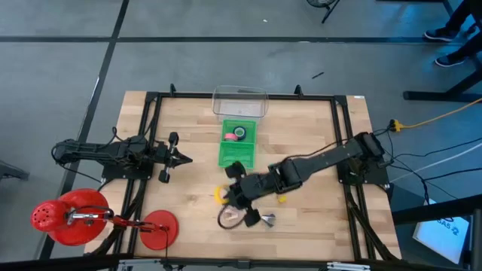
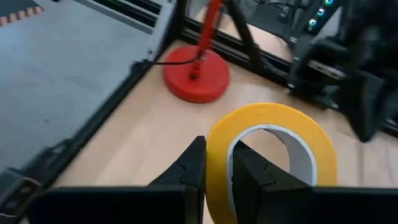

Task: Pick and place Stapler, Stapler remover, tape
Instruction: Put the yellow tape into the top green bin

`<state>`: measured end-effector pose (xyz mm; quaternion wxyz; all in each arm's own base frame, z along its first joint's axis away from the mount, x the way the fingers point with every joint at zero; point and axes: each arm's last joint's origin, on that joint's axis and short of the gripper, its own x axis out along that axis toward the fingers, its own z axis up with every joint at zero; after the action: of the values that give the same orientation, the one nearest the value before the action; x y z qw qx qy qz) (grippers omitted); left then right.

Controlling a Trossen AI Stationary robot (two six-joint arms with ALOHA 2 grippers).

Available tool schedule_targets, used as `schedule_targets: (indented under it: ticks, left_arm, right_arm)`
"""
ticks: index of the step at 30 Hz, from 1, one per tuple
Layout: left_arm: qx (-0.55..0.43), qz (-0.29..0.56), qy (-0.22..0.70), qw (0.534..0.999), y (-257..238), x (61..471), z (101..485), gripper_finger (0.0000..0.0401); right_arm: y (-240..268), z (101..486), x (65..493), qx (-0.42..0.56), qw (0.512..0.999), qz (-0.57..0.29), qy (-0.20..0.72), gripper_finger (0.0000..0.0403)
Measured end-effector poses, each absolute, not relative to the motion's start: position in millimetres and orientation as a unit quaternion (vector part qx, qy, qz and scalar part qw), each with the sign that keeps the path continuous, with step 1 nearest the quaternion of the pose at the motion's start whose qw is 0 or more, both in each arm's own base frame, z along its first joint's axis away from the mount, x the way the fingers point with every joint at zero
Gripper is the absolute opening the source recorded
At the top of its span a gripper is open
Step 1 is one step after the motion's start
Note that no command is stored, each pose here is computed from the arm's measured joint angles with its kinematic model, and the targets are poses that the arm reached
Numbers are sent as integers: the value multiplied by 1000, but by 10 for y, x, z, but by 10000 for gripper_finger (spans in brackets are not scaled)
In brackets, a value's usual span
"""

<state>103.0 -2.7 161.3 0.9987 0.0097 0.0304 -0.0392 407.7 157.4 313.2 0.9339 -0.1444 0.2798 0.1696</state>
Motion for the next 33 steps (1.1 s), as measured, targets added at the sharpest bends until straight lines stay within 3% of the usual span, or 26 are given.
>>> schedule_targets:
  ticks: [15,33]
  left_arm:
    - [10,-39,31,999,-27,1030,1612,7]
    - [10,-39,30,999,-27,1030,1613,8]
  right_arm:
    - [445,3123,4338,-143,940,92,298,49]
    - [-814,3093,4253,-115,940,53,318,50]
